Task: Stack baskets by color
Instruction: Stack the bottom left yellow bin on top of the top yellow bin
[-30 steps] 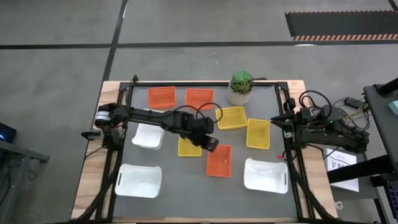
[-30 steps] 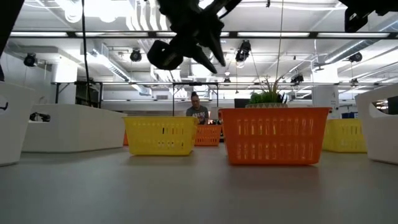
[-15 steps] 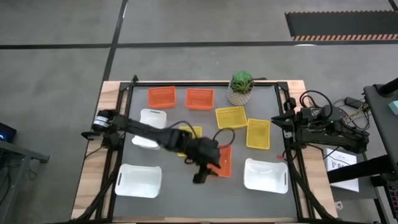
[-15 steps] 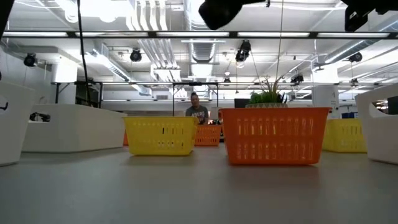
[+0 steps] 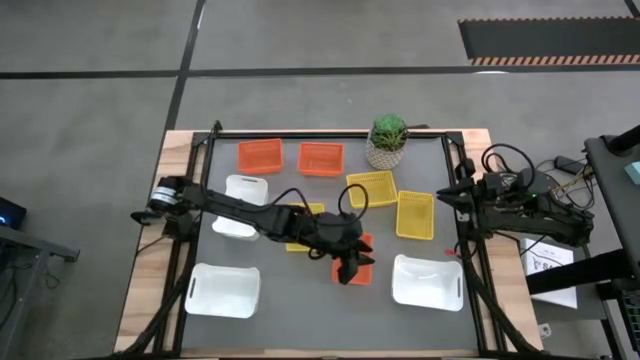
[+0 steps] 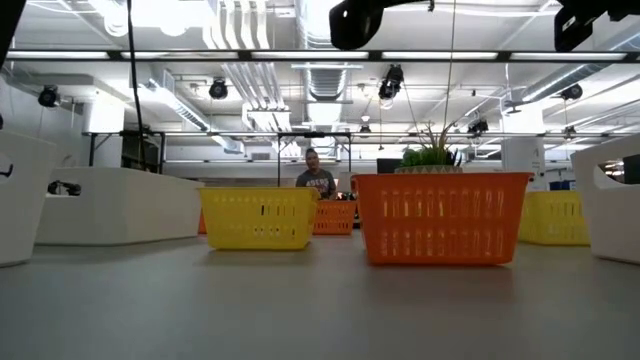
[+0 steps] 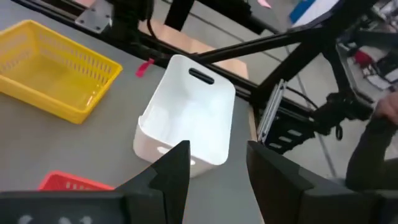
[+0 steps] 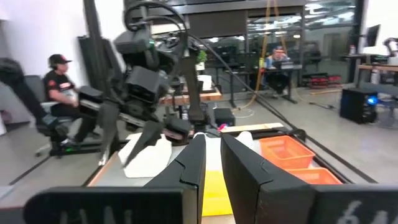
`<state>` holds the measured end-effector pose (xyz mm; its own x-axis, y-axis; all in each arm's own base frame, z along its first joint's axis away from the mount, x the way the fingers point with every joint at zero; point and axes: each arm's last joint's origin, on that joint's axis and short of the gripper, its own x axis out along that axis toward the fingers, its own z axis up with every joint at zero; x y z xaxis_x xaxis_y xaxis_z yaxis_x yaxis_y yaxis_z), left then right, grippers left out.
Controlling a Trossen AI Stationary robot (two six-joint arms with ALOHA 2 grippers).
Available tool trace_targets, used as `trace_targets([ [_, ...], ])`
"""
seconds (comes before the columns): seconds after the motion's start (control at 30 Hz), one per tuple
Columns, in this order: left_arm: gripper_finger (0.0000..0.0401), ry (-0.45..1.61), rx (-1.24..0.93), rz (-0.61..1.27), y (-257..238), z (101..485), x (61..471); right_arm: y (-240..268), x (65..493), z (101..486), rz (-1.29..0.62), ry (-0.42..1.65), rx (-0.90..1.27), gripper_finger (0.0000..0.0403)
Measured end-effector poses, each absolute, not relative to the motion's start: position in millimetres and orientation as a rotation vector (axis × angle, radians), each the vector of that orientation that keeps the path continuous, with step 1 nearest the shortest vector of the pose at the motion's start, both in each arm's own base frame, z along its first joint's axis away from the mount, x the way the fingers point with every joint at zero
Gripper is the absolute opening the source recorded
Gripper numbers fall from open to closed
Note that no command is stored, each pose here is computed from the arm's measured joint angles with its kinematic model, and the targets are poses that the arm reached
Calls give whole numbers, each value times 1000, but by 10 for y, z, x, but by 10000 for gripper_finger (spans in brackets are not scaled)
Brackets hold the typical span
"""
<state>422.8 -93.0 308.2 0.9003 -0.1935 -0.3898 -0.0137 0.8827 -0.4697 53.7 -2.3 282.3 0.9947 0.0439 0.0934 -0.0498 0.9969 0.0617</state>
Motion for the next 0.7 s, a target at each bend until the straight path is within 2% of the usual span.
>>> trace_targets([
  [0.2, 141, 436, -344, -142, -1013, 3085, 4209, -20, 566, 2881, 74, -162, 31, 43],
  [0.4, 141, 424, -208, -176, -1035, 3085, 4204, -28, 817, 2861, 172, -246, -18, 43],
  [0.6, 141, 437, -191, -180, -1039, 3102, 4169, -35, 1083, 2831, 283, -323, -51, 43],
  [0.7, 141, 486, -189, -173, -1024, 3128, 4087, -57, 1239, 2774, 285, -270, -22, 43],
])
